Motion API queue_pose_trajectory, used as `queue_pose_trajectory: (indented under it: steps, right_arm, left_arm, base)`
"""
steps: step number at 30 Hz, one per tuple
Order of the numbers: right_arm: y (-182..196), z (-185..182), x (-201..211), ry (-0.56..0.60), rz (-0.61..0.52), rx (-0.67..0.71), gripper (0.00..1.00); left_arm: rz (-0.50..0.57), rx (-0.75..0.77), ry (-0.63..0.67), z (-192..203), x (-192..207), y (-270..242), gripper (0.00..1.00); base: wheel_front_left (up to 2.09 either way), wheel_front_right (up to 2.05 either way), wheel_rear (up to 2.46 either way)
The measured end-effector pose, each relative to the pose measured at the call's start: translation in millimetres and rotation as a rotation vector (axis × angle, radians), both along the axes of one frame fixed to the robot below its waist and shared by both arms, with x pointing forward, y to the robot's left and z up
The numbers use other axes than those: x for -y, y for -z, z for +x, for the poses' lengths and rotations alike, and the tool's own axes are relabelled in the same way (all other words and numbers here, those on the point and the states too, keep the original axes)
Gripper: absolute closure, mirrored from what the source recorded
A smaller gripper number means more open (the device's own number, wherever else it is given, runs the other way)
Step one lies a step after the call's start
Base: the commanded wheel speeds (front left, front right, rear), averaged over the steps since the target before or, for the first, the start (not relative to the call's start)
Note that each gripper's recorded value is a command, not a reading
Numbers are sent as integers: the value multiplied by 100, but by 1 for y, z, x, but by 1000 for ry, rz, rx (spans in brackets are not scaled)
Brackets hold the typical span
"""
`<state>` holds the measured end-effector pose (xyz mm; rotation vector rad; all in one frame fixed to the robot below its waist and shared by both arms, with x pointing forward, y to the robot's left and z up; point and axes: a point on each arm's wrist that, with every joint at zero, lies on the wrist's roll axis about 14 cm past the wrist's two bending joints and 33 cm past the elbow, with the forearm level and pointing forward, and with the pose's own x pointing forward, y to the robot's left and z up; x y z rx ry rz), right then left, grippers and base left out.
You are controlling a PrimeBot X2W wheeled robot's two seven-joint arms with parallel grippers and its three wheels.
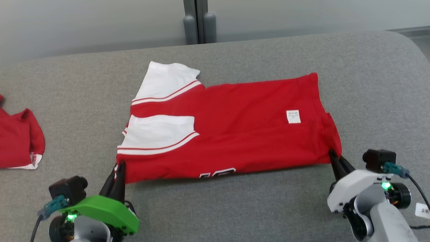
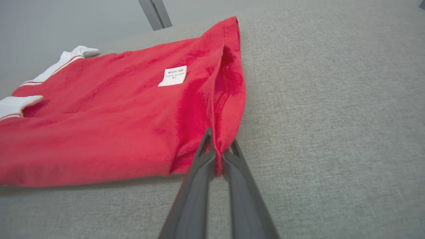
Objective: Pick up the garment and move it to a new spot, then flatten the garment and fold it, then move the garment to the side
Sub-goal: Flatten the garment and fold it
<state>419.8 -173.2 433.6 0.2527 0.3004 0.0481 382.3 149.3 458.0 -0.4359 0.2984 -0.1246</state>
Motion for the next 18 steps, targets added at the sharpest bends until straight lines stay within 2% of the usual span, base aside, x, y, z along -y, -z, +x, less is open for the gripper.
queue_pose_trajectory:
  steps: [6,12,13,14,15,16,17,18]
  right_arm:
    - [8,-46,11,29,19,-47,100]
    - [25,-82,24,58,10,-135,100]
    - [26,-83,26,63,8,-140,94]
    - [27,-85,28,67,7,-145,69]
    - [28,-85,29,69,2,-147,34]
    - [28,-85,30,69,-9,-146,0]
    - [27,-85,31,71,-12,-143,0]
    - [27,-85,32,73,-12,-141,0]
  left_arm:
    - [8,-99,-11,-45,-6,12,100]
    - [-33,-227,-20,-79,-2,36,100]
    - [-41,-235,-23,-80,-1,38,100]
    - [-45,-248,-22,-82,1,41,97]
    - [-44,-262,-17,-84,3,46,67]
    - [-39,-272,-11,-85,5,49,17]
    - [-37,-278,-8,-86,6,51,0]
    - [-34,-283,-5,-86,7,52,0]
  base:
    - [0,0,0]
    - [0,0,0]
    - [0,0,0]
    - [0,0,0]
    - [0,0,0]
    - [0,0,0]
    - [0,0,0]
    - [0,0,0]
